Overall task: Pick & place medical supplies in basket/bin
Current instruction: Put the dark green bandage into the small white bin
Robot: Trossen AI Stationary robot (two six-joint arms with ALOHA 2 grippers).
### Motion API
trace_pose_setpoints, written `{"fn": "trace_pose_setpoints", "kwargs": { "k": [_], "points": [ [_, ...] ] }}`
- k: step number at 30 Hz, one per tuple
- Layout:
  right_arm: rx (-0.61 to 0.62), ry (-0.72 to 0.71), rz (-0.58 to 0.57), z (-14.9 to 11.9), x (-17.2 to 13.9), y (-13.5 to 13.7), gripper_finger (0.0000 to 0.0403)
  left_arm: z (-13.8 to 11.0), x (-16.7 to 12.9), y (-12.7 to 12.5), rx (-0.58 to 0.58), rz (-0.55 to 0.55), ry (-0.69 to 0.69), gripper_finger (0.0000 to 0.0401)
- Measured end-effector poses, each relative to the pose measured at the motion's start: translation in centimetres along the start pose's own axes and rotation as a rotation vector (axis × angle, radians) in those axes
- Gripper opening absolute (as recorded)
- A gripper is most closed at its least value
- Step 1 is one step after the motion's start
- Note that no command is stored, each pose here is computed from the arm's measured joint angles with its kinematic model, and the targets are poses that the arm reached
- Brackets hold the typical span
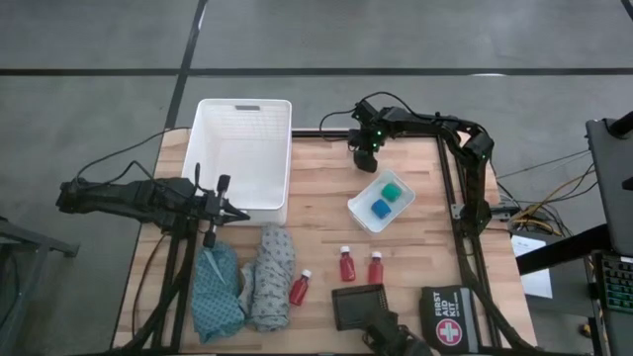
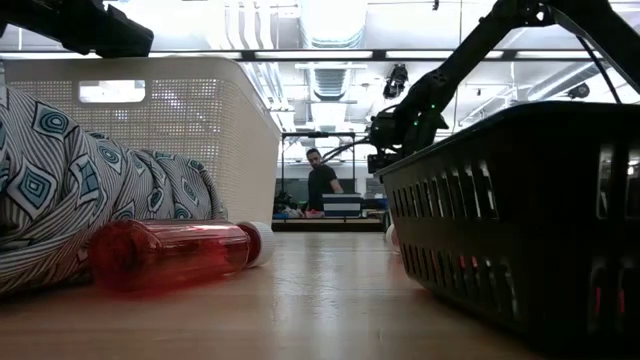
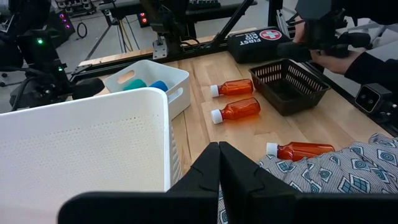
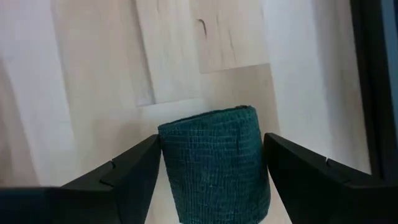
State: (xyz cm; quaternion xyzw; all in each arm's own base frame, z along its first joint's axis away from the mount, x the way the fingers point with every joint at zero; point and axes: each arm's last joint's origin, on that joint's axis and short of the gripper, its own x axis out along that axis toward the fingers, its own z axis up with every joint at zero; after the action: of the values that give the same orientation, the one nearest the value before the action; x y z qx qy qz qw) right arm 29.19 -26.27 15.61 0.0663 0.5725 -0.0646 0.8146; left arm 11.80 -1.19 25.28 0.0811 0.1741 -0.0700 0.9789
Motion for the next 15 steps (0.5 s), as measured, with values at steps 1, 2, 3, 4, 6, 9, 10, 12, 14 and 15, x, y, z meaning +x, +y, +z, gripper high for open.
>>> {"fn": "trace_pose_setpoints", "kwargs": {
  "k": [1,2,3,4,6,9,10,12,14,15],
  "points": [
    [0.0,0.002,-0.001,-0.04,0.03,0.01,0.0271,0.0,0.0,0.0,0.0,0.0,0.0,0.0006],
    [0.0,0.003,0.0,-0.09,0.07,0.02,0.0268,0.0,0.0,0.0,0.0,0.0,0.0,0.0006],
    [0.0,0.004,0.0,-0.11,0.1,0.03,0.0264,0.0,0.0,0.0,0.0,0.0,0.0,0.0006],
    [0.0,0.004,0.0,-0.14,0.1,0.02,0.026,0.0,0.0,0.0,0.0,0.0,0.0,0.0006],
    [0.001,0.004,0.0,-0.15,0.11,0.02,0.0251,0.0,0.0,0.0,0.0,0.0,0.0,0.0006],
    [0.001,0.004,0.001,-0.15,0.11,0.03,0.0233,0.0,0.0,0.0,0.0,0.0,0.0,0.0006],
    [0.001,0.004,0.001,-0.15,0.11,0.03,0.0227,0.0,0.0,0.0,0.0,0.0,0.0,0.0006],
    [0.001,0.003,0.002,-0.15,0.1,0.04,0.0215,0.0,0.0,0.0,0.0,0.0,0.0,0.0006],
    [0.001,0.003,0.004,-0.15,0.09,0.05,0.0204,0.0,0.0,0.0,0.0,0.0,0.0,0.0006],
    [0.001,0.002,0.005,-0.15,0.09,0.05,0.0199,0.0,0.0,0.0,0.0,0.0,0.0,0.0006]
  ]
}}
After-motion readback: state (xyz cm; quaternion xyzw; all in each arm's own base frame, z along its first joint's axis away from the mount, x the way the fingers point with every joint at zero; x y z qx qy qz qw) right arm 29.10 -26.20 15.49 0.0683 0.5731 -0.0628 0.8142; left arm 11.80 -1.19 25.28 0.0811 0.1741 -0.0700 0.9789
